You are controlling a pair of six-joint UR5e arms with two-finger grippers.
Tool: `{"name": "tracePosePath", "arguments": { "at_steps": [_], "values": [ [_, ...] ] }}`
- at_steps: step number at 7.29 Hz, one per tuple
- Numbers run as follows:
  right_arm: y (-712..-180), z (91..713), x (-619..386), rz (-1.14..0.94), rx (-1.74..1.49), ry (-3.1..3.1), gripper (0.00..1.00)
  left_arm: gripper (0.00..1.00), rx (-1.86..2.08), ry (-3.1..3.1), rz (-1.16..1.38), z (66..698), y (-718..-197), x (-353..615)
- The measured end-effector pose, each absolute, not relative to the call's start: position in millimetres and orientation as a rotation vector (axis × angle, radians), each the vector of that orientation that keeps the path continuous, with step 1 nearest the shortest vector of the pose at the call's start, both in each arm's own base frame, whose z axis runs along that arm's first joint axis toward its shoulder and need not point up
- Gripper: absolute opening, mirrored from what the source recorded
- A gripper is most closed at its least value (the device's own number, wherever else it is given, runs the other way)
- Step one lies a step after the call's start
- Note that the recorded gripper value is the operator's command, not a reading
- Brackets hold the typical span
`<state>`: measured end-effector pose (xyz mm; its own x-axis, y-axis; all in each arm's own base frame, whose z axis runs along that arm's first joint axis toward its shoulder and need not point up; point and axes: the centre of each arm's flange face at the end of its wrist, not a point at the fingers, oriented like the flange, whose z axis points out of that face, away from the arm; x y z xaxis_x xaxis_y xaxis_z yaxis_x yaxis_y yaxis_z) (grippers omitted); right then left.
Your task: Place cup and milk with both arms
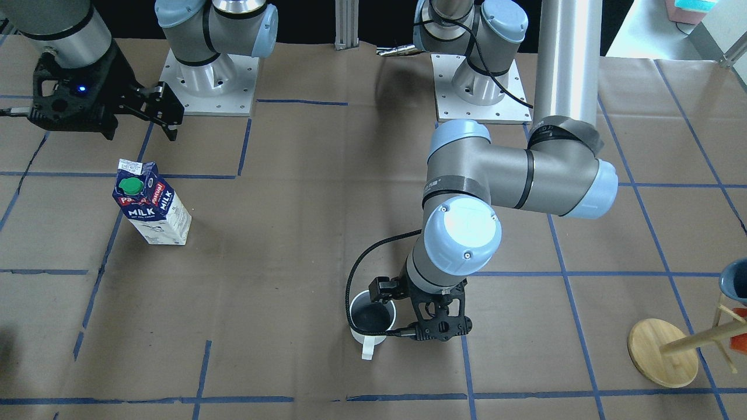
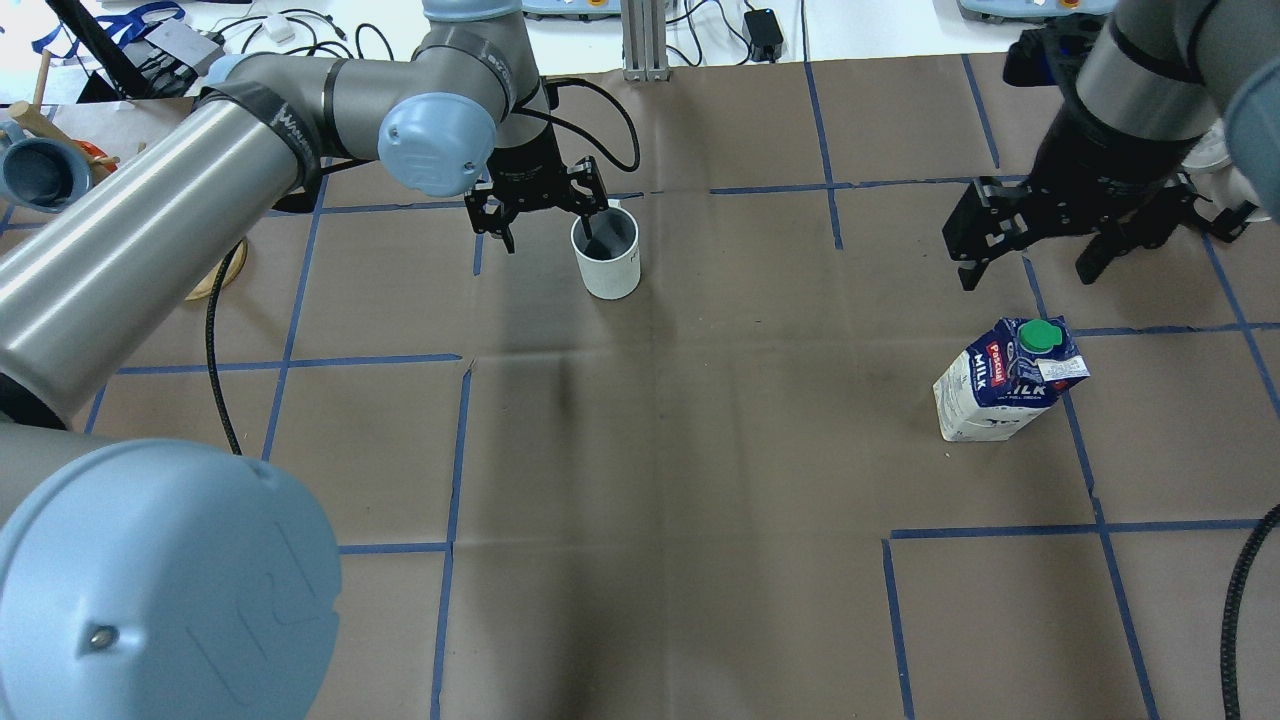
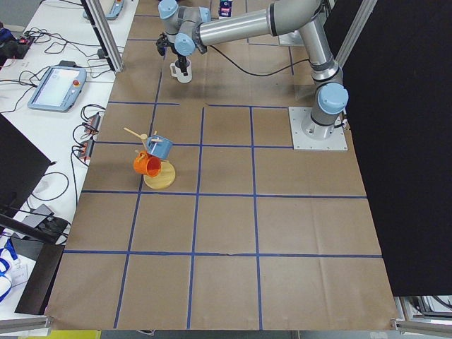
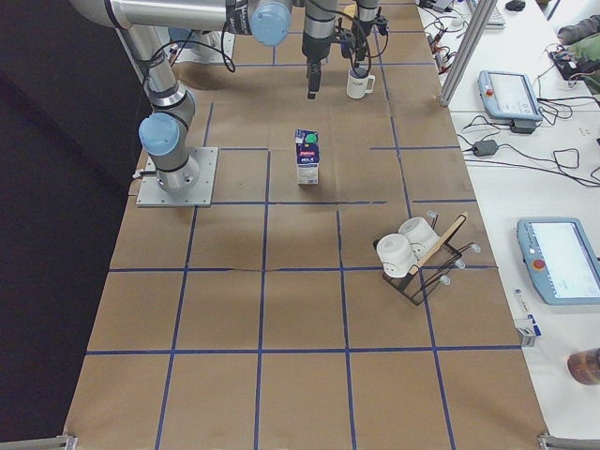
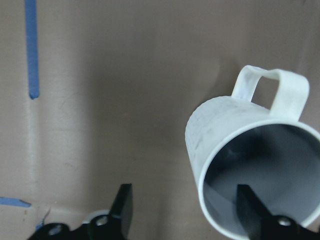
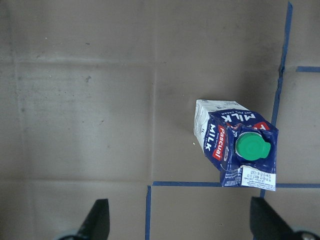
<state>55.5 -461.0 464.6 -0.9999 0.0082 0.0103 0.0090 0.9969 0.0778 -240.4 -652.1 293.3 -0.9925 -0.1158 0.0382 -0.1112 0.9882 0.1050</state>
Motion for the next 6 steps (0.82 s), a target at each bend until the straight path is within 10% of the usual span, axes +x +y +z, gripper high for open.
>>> {"name": "tracePosePath", "arguments": {
  "at_steps": [6],
  "values": [
    [-468,422,-11,-0.022,-0.053,-3.145,1.00,0.99,-0.006,-3.103,-0.235,461,-495,-158]
  ]
}}
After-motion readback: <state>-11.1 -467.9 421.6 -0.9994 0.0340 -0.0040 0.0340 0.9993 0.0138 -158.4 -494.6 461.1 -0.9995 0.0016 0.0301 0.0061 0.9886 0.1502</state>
